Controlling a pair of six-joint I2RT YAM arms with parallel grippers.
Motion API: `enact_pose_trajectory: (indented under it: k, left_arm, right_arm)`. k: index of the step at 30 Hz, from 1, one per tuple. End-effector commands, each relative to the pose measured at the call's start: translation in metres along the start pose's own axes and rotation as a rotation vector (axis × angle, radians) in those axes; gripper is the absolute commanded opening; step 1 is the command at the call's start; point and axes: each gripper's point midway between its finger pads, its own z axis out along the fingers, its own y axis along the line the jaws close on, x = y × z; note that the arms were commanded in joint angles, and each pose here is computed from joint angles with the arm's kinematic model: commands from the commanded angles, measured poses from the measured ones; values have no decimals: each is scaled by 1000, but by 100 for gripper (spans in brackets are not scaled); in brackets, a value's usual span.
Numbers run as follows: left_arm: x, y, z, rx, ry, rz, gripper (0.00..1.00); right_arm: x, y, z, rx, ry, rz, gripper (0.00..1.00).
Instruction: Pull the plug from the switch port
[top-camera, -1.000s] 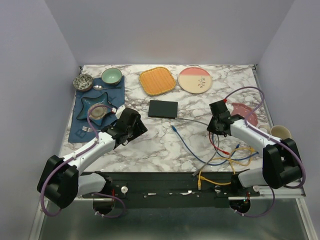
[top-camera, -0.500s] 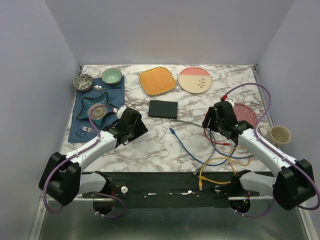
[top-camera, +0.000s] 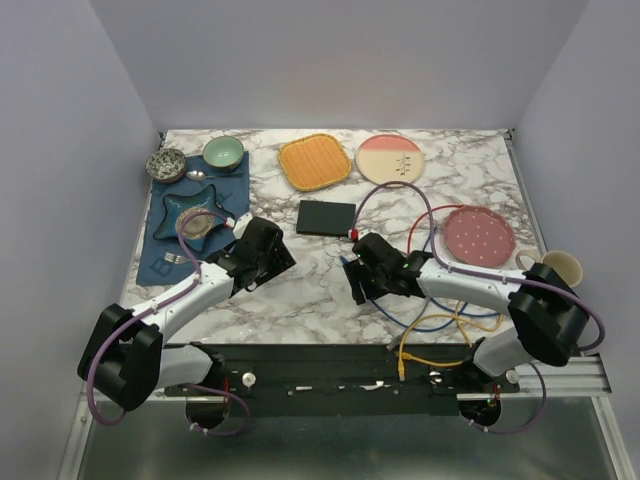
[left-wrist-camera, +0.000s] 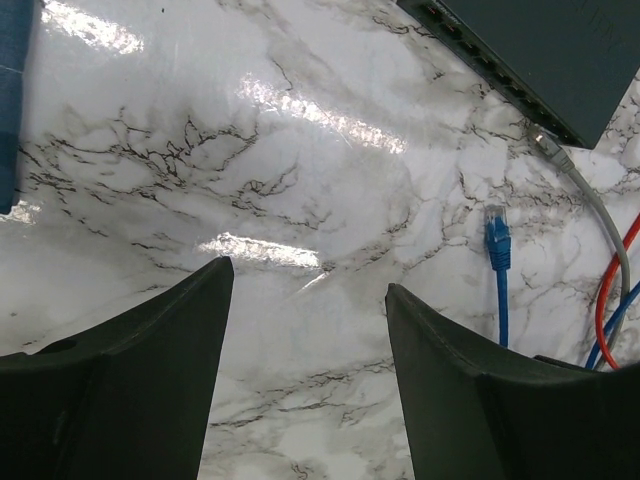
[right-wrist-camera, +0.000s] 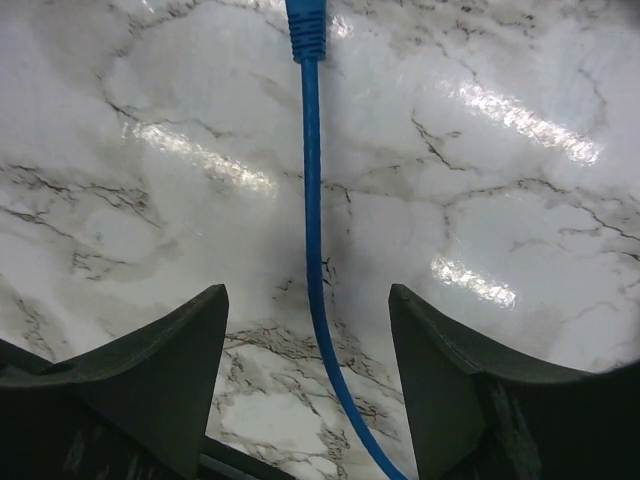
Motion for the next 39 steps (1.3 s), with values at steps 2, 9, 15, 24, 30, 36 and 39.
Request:
enact_pose_trajectory:
  k: [2, 9, 15, 24, 30, 36, 39]
  left_arm:
    - [1, 3, 0, -4, 4, -15, 73]
    - [4, 2, 3, -6, 21, -7, 73]
    - [3, 2, 2, -5, 13, -6, 73]
    - [2, 1, 1, 1, 9, -7, 73]
    - [-10, -3, -4, -1, -22, -7, 73]
    - [-40, -19, 3, 24, -58, -73, 73]
    - [-50, -30, 14, 32, -31, -106, 73]
  right_arm:
    - [15, -6, 15, 48, 78, -53, 72]
    - [16, -25, 17, 171, 79, -14, 1]
    - [-13, -75, -12, 399, -54, 105, 1]
    - [-61, -172, -25, 417, -176, 580, 1]
    - [-112, -163, -32, 326, -274, 582, 61]
    - [-168, -110, -46, 202, -386, 455, 63]
    - [-178, -80, -25, 79, -330, 402, 47]
